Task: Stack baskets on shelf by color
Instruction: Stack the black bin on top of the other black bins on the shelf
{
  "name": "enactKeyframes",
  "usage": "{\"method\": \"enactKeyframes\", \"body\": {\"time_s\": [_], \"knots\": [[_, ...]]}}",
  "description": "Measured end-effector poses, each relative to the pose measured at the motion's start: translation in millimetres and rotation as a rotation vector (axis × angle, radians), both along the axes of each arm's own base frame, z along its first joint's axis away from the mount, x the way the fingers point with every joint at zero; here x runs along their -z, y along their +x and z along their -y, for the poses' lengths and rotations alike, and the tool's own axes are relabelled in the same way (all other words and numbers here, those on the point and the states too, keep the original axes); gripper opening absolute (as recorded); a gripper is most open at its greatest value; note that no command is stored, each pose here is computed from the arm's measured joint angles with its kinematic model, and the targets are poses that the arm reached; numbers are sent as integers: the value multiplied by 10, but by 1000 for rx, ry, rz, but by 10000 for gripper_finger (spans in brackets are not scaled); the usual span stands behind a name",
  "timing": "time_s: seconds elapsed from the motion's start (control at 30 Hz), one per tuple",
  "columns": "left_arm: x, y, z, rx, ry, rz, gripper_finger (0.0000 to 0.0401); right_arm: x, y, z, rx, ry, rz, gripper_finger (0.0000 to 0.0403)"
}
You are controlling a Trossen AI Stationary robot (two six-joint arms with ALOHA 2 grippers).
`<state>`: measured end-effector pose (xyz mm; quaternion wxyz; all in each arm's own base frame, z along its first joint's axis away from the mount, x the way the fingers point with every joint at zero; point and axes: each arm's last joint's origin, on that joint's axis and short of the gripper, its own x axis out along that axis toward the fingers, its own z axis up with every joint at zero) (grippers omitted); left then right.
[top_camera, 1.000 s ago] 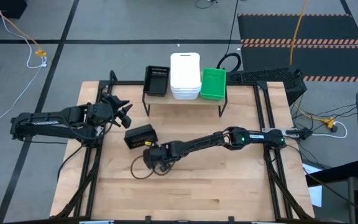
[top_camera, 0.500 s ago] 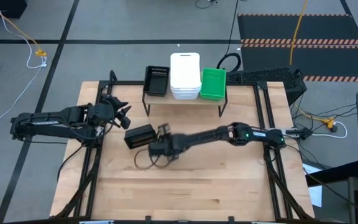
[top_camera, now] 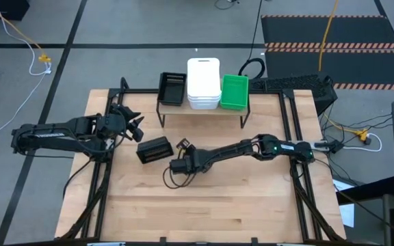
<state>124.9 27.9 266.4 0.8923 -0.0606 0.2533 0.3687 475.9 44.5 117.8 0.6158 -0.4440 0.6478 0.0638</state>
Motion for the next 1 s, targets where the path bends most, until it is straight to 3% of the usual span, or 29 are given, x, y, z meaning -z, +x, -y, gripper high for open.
{"method": "enactKeyframes", "body": {"time_s": [0.27,0.4,0.7,1.0], "knots": [[7,-6,0,-3,-4,-6,106,341,-34,20,-65,-196,69,93],[7,-5,0,-3,-4,-6,106,400,-53,43,-118,-222,25,93],[10,-7,0,-1,-2,-13,106,317,84,-264,-413,-453,-1,93],[34,-27,2,0,-3,-48,106,229,266,-342,-599,-547,52,93]]}}
